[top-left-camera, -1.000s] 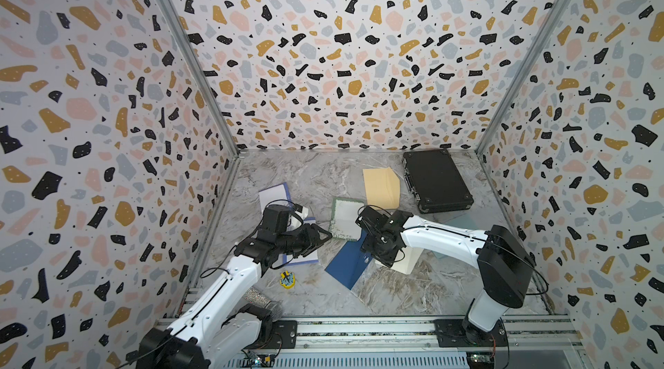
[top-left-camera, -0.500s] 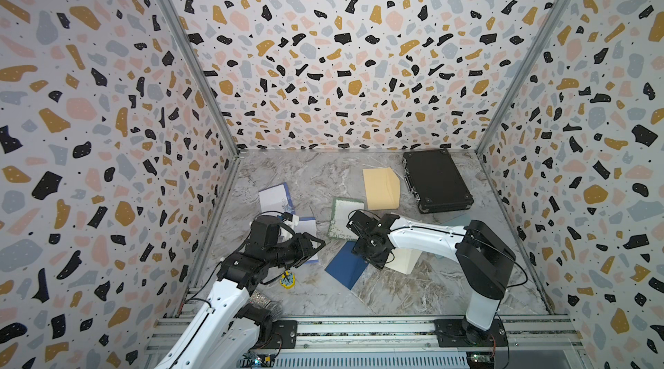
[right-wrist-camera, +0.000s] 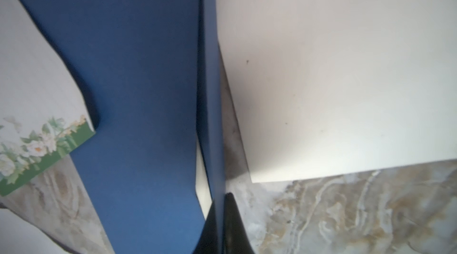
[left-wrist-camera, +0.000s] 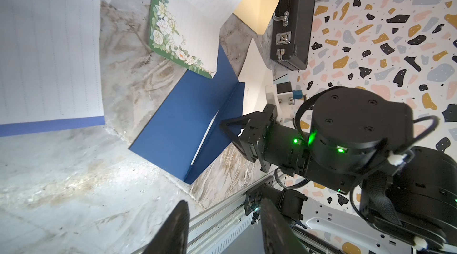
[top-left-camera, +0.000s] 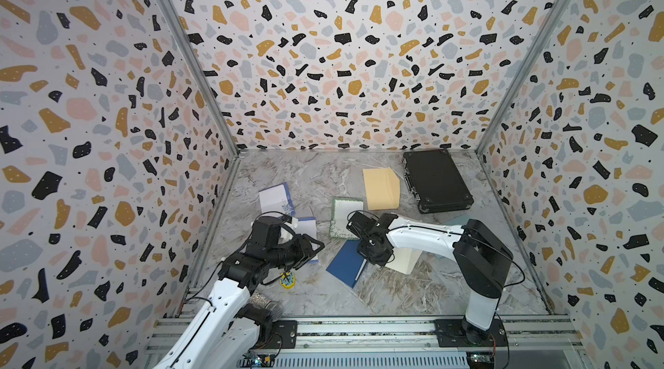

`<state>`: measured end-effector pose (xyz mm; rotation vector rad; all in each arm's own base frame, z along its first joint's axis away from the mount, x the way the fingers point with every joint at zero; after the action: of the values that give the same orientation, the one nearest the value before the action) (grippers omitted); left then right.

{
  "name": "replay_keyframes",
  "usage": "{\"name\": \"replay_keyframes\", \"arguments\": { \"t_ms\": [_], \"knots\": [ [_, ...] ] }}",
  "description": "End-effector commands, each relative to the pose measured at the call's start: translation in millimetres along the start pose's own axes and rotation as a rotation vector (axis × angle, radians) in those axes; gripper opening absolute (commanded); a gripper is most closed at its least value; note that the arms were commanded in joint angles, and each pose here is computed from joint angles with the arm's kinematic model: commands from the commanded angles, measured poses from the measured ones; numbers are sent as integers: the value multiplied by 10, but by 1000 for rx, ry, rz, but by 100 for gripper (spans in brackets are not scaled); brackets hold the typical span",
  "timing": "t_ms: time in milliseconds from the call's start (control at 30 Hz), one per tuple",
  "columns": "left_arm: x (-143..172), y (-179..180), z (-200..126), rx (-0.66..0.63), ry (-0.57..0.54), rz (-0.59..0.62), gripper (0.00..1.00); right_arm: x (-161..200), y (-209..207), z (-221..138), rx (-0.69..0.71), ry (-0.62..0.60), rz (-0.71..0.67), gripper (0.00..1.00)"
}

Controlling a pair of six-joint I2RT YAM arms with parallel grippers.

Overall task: Take the letter paper out of the envelope
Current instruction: Pick up the envelope from the center of the board.

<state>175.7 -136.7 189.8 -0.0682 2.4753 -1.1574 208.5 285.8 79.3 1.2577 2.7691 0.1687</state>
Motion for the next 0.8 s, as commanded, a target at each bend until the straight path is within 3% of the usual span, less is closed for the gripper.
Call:
{"name": "replay_keyframes", "arguments": {
  "t_ms": [0, 333, 567, 633, 767],
  "knots": [
    [3, -33, 8, 16, 10, 27, 48, -178, -61, -305, 9, -120, 20, 0],
    [-93, -62, 99, 42, 15, 18, 49, -473, -203, -842, 49, -269, -76, 0],
    [-207, -174, 209, 98, 33, 49, 61, -778, -289, -1334, -27, -415, -163, 0],
    [-234, -210, 232, 118, 43, 72, 64, -854, -217, -1510, -63, -454, -256, 0],
    [-333, -324, 290, 182, 56, 109, 65, -844, 86, -1912, -203, -489, -607, 0]
  ]
}}
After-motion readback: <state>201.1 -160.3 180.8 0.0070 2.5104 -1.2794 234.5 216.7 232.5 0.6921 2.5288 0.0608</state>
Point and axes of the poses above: each gripper's point midway between its finger pads, its own z axis out along the fingers, its own y axis along the line the jaws close on, x = y × z, the point moved 4 cm from there along -z, back along the fingers, and after that the axes turned 15 degrees about z, right-handed, at the moved point
